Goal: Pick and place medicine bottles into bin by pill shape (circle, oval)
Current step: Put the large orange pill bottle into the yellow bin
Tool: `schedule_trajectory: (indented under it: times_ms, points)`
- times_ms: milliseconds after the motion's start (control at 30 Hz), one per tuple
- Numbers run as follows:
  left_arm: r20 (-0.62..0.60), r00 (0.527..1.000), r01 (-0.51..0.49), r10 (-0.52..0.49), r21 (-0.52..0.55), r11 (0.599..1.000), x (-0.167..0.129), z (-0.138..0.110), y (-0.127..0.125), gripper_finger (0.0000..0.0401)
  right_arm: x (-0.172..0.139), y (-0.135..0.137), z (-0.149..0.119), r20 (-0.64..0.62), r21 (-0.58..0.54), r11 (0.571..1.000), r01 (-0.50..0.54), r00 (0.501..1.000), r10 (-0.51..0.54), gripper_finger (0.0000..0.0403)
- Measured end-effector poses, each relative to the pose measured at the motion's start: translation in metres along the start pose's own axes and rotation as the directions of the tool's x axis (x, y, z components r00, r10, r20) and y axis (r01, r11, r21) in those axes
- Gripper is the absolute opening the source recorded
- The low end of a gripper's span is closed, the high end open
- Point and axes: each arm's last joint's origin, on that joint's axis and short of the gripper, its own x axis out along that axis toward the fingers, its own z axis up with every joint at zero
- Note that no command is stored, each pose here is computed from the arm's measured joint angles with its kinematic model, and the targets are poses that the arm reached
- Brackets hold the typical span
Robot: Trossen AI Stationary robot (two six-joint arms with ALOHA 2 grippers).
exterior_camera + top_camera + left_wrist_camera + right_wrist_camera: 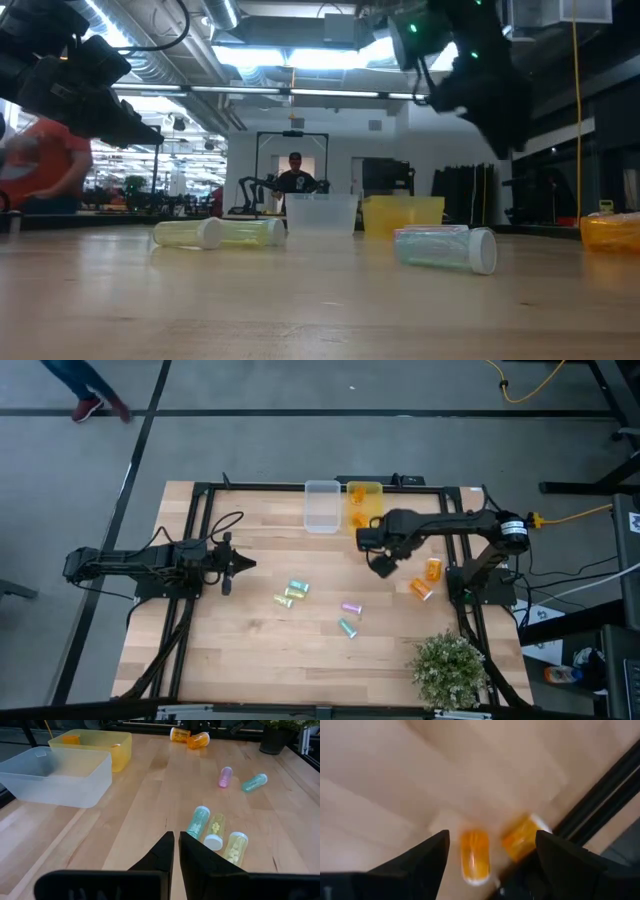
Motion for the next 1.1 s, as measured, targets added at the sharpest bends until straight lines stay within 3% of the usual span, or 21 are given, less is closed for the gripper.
schedule_trajectory:
  times_ms: [200, 533, 800, 1100]
  points:
    - [0.0, 1.0, 0.0, 0.0, 0.0, 1.0, 0.0, 0.0, 0.0, 0.0023, 0.03, 0.006, -0.021, -0.21, -0.039, 0.999, -0.034, 0.977, 0.025, 0.0298]
    - [0.001, 1.0, 0.0, 0.0, 0.0, 1.0, 0.0, 0.0, 0.0, 0.0023, 0.063, 0.012, -0.047, -0.343, -0.005, 1.0, 0.007, 0.939, -0.008, 0.0298]
    - [0.0, 1.0, 0.0, 0.0, 0.0, 1.0, 0.0, 0.0, 0.0, 0.0023, 0.084, 0.024, -0.05, -0.268, -0.044, 0.996, -0.074, 0.962, 0.059, 0.0298]
    - [0.001, 1.0, 0.0, 0.0, 0.0, 1.0, 0.0, 0.0, 0.0, 0.0023, 0.1, 0.023, -0.057, -0.205, 0.03, 1.0, 0.007, 0.979, -0.001, 0.0299]
